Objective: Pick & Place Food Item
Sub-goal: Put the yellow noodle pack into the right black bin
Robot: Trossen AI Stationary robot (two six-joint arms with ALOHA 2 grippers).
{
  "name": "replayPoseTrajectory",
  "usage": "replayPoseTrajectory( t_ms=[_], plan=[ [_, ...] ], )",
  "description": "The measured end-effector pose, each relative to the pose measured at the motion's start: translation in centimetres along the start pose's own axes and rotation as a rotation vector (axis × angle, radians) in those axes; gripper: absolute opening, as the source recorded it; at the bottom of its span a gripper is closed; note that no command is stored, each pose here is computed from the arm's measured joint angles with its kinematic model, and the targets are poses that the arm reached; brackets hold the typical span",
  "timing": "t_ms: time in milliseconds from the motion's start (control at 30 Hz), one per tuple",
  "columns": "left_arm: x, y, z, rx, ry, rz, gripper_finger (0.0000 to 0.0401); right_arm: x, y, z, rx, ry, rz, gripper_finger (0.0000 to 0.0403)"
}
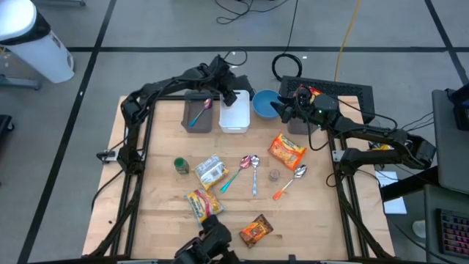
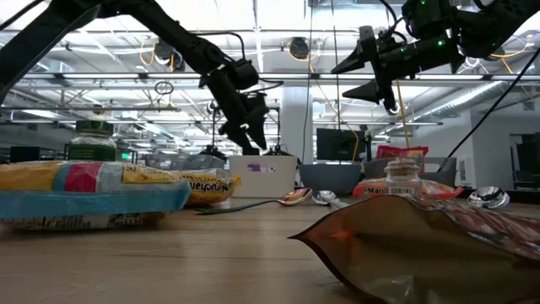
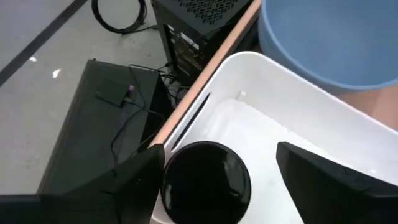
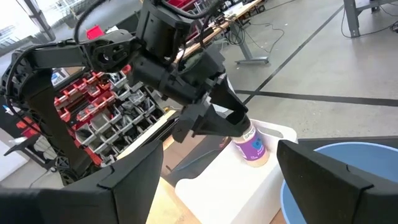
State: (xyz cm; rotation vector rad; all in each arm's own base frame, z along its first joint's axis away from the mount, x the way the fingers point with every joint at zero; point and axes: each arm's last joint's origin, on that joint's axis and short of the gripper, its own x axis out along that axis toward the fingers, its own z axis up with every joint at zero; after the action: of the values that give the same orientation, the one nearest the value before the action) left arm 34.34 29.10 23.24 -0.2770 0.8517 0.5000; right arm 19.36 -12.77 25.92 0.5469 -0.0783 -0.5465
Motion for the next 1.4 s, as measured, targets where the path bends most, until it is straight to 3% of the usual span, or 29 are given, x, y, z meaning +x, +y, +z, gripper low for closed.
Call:
replayPoseTrajectory(
  t_ms=[400, 867, 1167, 1300, 1400],
  plan=[
    [-9.9, -0.7, 1.6, 0.054, -0.084, 0.122, 0.0274, 0.0, 0.0, 0.0, 0.0, 0.002, 0.004, 0.0309],
    [-21.1, -4.2, -2.6, -0.252, 0.121, 0.076, 0.0269, 0.0, 0.1, 0.0, -0.001, 0.004, 0.009, 0.0309],
    [-22.8, -7.2, -3.0, -0.239, 0.101, 0.009, 0.0253, 0.0, 0.1, -0.1, 0.0, 0.01, 0.016, 0.0309],
    [-22.8, -8.5, -3.0, -0.274, 0.116, -0.074, 0.0256, 0.0, 0.3, -0.2, 0.001, 0.051, 0.086, 0.0309],
    [-23.5, -9.7, -3.5, -0.27, 0.135, -0.079, 0.0256, 0.0, 0.4, -0.3, 0.016, 0.09, 0.135, 0.0309]
  ],
)
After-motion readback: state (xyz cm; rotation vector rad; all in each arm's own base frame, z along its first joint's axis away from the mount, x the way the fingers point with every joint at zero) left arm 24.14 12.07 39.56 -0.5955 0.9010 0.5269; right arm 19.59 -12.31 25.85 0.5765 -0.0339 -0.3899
